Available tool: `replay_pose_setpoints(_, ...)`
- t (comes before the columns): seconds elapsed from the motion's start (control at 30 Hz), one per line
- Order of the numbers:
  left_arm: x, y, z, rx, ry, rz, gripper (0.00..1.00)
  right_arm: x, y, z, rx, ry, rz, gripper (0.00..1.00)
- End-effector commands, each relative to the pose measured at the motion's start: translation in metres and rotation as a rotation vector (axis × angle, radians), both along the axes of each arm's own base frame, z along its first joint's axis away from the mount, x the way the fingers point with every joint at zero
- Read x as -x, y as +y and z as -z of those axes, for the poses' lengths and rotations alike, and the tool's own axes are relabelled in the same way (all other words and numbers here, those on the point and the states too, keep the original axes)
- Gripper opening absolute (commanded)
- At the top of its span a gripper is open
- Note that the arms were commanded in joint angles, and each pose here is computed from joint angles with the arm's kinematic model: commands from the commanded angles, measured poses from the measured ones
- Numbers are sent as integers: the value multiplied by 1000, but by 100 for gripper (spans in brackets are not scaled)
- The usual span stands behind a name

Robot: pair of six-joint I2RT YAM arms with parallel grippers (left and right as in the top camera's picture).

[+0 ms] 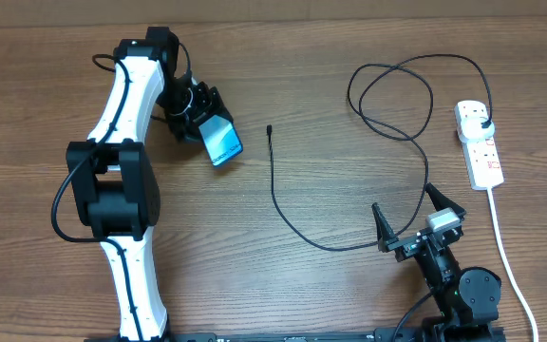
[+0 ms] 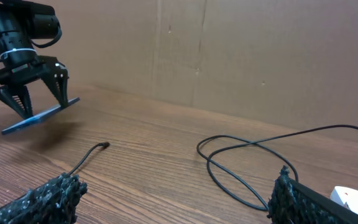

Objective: Plug charger to phone and switch on socket
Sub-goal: 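Lift the phone with left gripper and tilt it upright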

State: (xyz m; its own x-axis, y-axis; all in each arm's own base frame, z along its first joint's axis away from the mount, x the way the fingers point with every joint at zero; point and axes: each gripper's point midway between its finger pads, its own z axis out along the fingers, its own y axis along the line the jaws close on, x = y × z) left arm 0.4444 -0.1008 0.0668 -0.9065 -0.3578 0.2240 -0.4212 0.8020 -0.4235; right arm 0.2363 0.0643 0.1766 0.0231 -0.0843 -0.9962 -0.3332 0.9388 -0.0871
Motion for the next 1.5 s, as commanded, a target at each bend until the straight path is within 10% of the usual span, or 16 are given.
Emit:
replay_pose_setpoints(0.0, -5, -21, -19, 137, 29, -70, 66, -1, -2, 2, 3, -5, 9, 100)
replay_pose_setpoints(0.33, -2, -34, -29, 229, 117, -167, 44, -1, -2, 2, 3, -5, 9, 100)
replay_pose_setpoints(1.47, 21, -45, -42, 303, 280, -225, 41, -1, -2, 2, 3, -5, 9, 100)
